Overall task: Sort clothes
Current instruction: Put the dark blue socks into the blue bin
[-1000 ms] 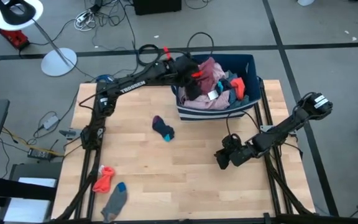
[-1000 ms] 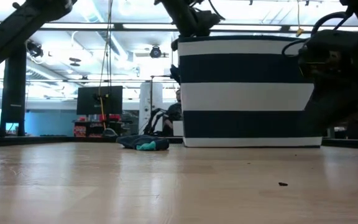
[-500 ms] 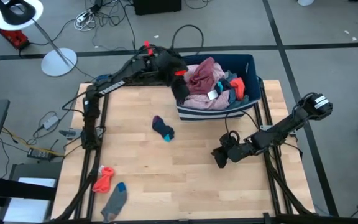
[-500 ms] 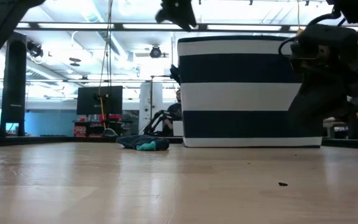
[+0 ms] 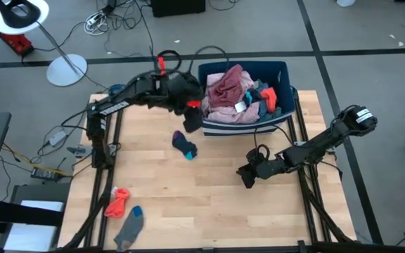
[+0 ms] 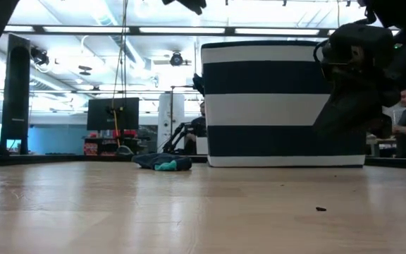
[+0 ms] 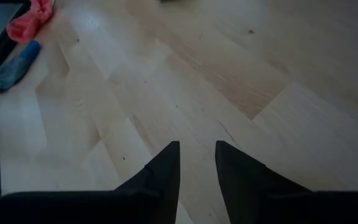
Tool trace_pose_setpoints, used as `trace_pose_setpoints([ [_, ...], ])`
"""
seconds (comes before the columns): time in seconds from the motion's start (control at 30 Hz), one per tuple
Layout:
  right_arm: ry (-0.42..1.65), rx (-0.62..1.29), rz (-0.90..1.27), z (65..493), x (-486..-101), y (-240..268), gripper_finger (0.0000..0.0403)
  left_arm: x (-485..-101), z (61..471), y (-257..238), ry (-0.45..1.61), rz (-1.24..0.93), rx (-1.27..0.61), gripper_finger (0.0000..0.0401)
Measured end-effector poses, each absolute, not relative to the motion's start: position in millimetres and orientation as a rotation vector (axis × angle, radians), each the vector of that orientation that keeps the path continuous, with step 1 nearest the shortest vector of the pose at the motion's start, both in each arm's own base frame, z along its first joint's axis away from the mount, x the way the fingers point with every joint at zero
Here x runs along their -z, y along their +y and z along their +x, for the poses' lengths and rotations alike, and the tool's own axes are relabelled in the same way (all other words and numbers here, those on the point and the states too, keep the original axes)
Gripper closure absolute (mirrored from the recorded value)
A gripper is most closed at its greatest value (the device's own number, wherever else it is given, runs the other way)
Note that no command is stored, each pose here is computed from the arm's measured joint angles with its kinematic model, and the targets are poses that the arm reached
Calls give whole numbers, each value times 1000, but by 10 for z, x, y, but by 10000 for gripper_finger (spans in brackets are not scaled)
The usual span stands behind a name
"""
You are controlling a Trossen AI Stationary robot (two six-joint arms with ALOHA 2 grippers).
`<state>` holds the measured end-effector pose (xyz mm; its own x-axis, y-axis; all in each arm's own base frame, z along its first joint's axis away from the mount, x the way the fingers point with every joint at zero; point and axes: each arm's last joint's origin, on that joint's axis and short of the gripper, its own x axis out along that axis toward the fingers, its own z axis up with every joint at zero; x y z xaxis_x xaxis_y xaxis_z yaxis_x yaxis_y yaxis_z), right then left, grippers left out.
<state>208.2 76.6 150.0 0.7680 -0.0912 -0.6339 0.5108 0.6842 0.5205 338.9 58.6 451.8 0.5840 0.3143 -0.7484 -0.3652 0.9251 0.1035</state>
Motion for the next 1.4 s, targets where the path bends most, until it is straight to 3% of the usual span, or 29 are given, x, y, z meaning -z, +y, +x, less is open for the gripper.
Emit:
trace_pose_setpoints([
  [0.37, 614, 354, 734, 2084, -1502, 766, 300, -4191, 3207, 110, 974, 3, -537, 254],
  [0.67, 600, 347, 731, 2100, -1515, 758, 300, -3382, 2694, -46, 759, -162, -586, 254],
  [0.87, 560, 340, 756, 2138, -1547, 733, 300, -2656, 2623, 47, 852, -102, -467, 254],
  [1.0, 543, 330, 769, 2154, -1564, 731, 300, -2275, 2613, 194, 849, -214, -342, 259],
  [1.23, 528, 340, 825, 2160, -1572, 734, 300, -2022, 2572, 538, 763, -222, -298, 276],
  [1.4, 512, 349, 861, 2171, -1580, 721, 300, -1840, 2573, 761, 834, -229, -247, 276],
])
